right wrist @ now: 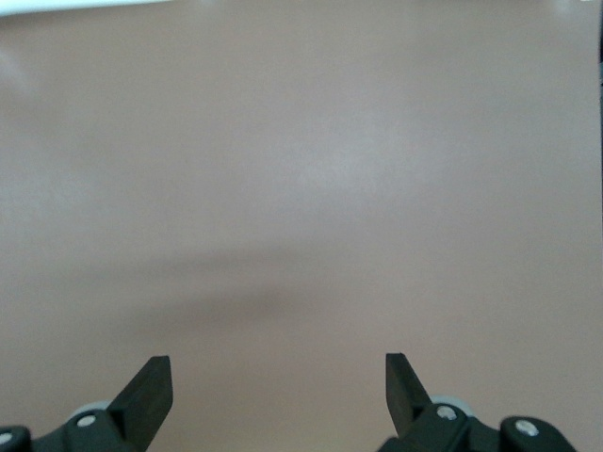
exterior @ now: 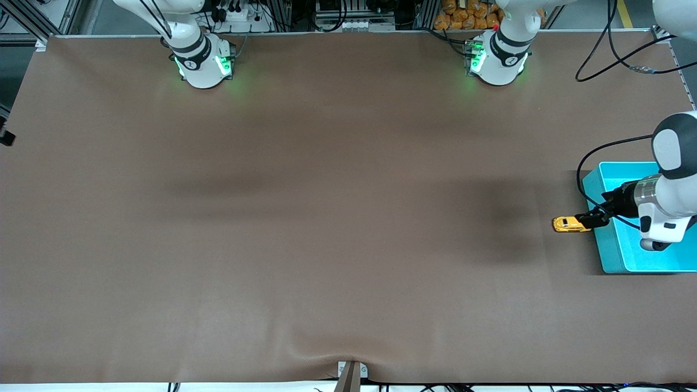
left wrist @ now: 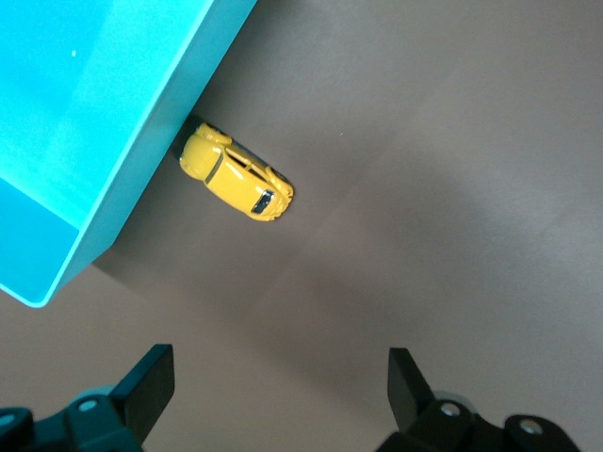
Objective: Wind and store yellow beetle car
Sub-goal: 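Lower the left gripper to the car while the right gripper withdraws, then close the left gripper on the yellow car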
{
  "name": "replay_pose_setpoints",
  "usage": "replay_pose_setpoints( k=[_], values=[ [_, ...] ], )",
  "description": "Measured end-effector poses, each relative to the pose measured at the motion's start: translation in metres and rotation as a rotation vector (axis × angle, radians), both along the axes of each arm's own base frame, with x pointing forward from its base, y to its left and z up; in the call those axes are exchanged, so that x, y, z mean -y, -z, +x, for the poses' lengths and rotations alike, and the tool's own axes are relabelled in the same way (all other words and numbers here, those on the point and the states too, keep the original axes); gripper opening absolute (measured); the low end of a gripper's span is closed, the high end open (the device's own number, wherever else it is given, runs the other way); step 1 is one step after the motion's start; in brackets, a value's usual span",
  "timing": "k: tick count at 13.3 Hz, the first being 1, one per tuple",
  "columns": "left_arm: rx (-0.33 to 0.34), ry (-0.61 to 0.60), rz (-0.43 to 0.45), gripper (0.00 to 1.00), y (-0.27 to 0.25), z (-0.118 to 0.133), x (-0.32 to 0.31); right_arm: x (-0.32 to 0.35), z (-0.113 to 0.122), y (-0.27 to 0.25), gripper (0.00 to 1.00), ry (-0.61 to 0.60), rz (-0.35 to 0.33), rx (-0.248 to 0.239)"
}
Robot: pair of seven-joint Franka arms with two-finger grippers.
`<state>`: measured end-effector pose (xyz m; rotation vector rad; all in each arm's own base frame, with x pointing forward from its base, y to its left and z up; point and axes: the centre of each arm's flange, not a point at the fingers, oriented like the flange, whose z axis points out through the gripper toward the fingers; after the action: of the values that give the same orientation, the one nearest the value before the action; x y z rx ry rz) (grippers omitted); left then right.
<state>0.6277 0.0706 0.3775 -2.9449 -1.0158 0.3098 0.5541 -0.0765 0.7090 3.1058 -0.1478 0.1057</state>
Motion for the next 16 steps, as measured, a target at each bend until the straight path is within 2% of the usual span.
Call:
replay_pose_setpoints(
  k=[2, 7, 9, 12, 16],
  values=[
    [-0.004, -0.057, 0.011, 1.00, 0.009, -0.003, 0.000, -0.003, -0.007, -0.010, 1.00, 0.010, 0.000, 0.019],
    [0.009, -0.261, 0.051, 1.00, 0.044, -0.012, 0.001, -0.006, -0.012, -0.006, 1.00, 0.023, 0.008, 0.023],
    [0.015, -0.323, 0.063, 1.00, 0.058, -0.017, 0.001, -0.006, -0.022, 0.001, 1.00, 0.023, 0.009, 0.043],
    [0.030, -0.423, 0.080, 1.00, 0.075, -0.023, 0.001, -0.009, -0.040, 0.003, 1.00, 0.019, 0.013, 0.038],
    [0.054, -0.604, 0.105, 1.00, 0.092, -0.024, -0.007, -0.028, -0.038, 0.014, 1.00, -0.017, 0.017, 0.016]
  ],
)
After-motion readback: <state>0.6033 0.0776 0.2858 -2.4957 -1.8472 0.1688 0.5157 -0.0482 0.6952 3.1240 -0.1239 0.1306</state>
